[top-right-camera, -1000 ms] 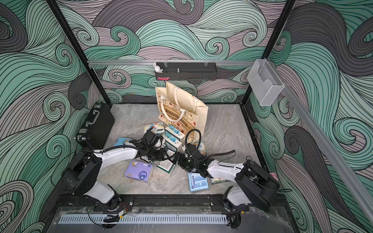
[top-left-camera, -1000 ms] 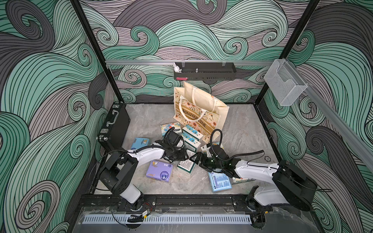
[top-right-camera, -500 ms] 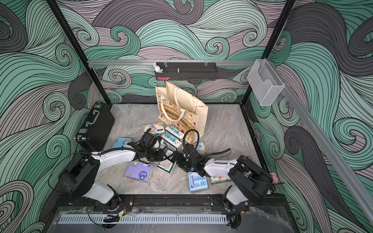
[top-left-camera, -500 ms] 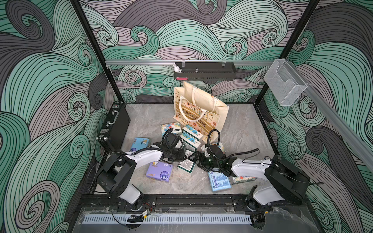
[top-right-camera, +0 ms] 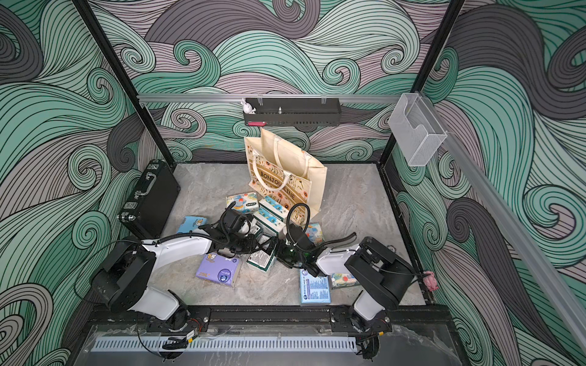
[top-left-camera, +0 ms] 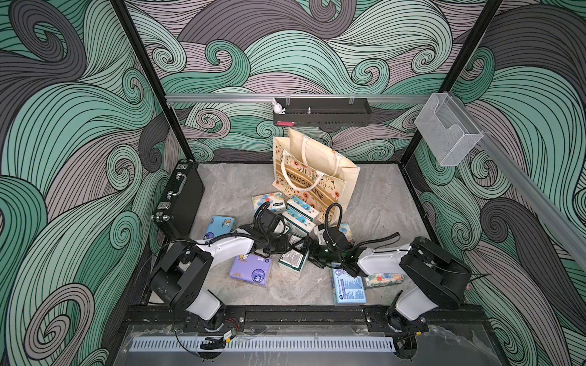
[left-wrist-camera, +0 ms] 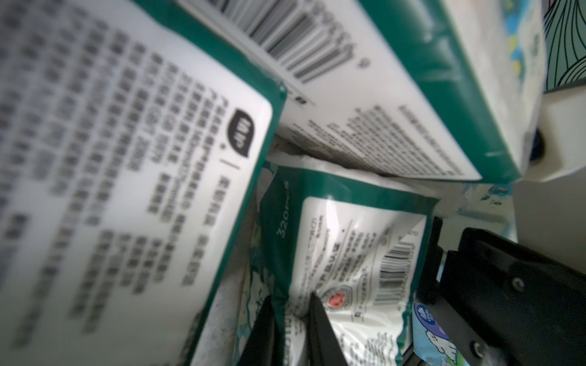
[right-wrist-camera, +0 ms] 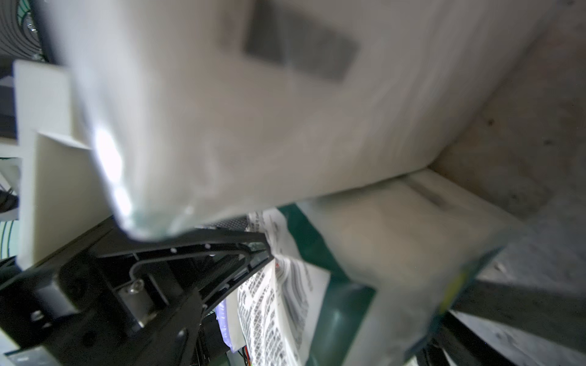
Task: Put tissues into the canvas bag
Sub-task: Pick up the pack of facial tissues from the center of the board.
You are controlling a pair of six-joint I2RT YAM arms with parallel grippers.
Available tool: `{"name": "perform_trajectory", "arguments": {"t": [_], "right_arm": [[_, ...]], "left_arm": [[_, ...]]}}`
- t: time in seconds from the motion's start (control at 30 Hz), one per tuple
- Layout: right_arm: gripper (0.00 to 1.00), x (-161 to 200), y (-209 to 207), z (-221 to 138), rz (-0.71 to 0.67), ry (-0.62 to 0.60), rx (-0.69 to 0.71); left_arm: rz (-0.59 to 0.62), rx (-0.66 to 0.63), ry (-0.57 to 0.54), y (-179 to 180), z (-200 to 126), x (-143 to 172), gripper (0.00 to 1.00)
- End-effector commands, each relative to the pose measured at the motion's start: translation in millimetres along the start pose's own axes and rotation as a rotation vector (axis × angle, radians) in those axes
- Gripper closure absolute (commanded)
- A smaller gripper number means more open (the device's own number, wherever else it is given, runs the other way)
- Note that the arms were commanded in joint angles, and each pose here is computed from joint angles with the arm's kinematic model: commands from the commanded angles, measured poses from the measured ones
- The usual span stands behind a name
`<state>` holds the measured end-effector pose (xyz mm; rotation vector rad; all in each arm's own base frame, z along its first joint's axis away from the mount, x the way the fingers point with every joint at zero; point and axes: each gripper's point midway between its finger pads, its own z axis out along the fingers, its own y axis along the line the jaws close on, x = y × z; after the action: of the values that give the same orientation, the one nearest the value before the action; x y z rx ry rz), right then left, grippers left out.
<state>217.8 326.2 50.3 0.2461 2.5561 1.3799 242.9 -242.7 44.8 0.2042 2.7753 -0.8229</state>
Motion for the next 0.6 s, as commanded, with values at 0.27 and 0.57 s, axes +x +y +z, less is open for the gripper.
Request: {"name": "perform_trajectory", "arguments": {"t": [0.27,0.57], "right_arm": [[0.15,5,10,4,-0.039,0.012,-0.125],[0.44,3,14,-10,-0.125,-0.004,-0.094]], "left_arm": [[-0.044,-0.116,0.111,35,0,39,0.90],[-0.012,-0.008,0.063,10,-16,31,0.60]]}}
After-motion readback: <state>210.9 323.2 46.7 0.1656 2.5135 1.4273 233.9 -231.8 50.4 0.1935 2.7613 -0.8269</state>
